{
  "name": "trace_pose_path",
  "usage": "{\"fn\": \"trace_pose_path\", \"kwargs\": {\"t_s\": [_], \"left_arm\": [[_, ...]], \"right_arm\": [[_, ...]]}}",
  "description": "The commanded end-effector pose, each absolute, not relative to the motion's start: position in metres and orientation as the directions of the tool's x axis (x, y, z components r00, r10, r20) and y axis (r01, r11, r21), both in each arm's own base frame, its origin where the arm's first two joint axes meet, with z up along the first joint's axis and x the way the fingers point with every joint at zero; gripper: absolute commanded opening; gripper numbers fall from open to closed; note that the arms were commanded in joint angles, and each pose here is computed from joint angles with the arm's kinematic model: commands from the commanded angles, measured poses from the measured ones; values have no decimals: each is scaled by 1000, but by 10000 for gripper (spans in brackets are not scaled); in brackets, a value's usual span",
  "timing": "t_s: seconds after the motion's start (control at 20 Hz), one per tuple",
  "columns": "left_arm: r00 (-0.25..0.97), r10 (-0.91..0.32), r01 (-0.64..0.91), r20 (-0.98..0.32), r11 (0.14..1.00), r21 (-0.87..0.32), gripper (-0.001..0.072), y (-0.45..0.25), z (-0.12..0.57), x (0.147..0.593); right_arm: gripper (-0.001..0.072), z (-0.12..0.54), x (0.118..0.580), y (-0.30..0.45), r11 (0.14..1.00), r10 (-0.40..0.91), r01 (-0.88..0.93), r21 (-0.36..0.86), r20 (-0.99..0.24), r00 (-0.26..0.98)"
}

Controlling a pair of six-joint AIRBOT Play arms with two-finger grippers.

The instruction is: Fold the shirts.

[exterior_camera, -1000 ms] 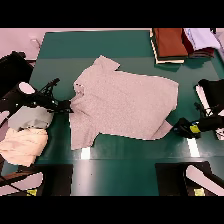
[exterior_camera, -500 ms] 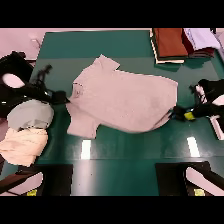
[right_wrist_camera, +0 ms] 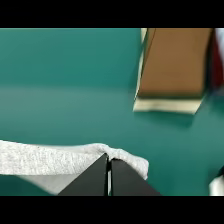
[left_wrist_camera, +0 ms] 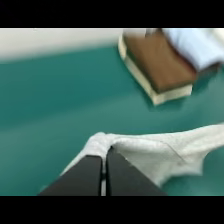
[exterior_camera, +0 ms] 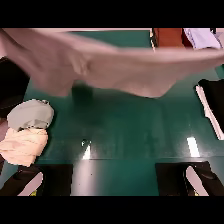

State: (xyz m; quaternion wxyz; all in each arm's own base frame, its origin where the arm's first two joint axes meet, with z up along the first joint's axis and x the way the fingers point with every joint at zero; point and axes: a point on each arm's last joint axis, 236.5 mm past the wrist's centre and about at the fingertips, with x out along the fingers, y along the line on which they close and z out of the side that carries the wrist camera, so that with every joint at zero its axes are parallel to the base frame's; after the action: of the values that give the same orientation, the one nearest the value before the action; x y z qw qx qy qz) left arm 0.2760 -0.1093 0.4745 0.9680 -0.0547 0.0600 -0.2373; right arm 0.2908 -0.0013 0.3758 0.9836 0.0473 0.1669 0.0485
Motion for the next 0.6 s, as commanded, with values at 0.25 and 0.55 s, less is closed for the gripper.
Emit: {"fn": "trace_pose_path", "kwargs": {"t_s": [0.25, 0.55], "left_arm": [[907, -400, 409, 133, 911, -50, 21, -94, 562, 227], [740, -506, 395, -442, 860, -322, 21, -117, 352, 372]], "right_arm": [[11, 496, 239, -4, 999, -7, 1, -46, -126, 992], [11, 342, 350, -20, 987, 150, -92, 130, -552, 821]]}}
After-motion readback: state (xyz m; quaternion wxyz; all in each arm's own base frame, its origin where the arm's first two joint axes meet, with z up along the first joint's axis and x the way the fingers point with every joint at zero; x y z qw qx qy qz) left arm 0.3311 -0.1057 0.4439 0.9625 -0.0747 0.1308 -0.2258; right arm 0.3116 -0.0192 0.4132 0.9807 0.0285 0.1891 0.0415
